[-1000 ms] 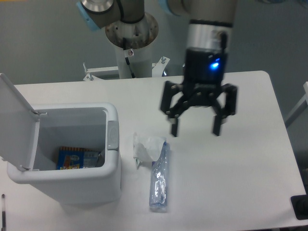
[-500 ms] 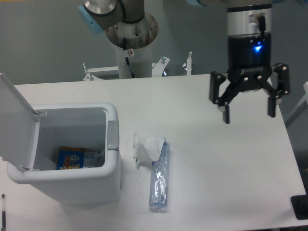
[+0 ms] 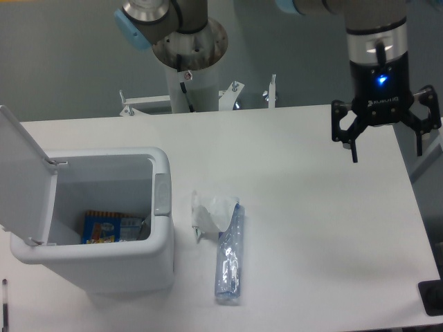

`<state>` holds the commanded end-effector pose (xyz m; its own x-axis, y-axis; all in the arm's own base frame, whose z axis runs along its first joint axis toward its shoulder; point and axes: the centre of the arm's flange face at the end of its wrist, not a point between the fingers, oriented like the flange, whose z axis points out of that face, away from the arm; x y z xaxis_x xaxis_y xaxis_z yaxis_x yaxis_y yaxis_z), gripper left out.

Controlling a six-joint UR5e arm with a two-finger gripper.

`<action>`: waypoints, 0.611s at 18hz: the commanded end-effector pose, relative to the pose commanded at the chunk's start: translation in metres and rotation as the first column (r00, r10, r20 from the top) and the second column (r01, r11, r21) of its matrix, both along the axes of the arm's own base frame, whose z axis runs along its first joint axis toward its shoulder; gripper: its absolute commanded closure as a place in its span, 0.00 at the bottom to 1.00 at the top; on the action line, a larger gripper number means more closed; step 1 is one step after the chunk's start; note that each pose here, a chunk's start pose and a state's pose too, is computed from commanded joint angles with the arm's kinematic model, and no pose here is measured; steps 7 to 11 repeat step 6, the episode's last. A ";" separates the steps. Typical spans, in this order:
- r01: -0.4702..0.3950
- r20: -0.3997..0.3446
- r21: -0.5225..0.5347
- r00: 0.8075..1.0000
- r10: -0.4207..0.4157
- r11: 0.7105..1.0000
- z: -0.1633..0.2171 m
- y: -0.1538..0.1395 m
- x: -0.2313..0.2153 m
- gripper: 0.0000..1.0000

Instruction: Open the trash can

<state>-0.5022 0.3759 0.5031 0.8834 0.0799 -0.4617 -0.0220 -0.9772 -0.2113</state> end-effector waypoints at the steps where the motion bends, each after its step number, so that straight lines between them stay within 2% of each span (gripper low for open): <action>1: 0.020 -0.006 -0.029 1.000 -0.020 0.999 -0.001 -0.001 0.001 0.00; 11: 0.026 -0.010 -0.040 1.000 -0.026 0.999 -0.001 -0.001 0.002 0.00</action>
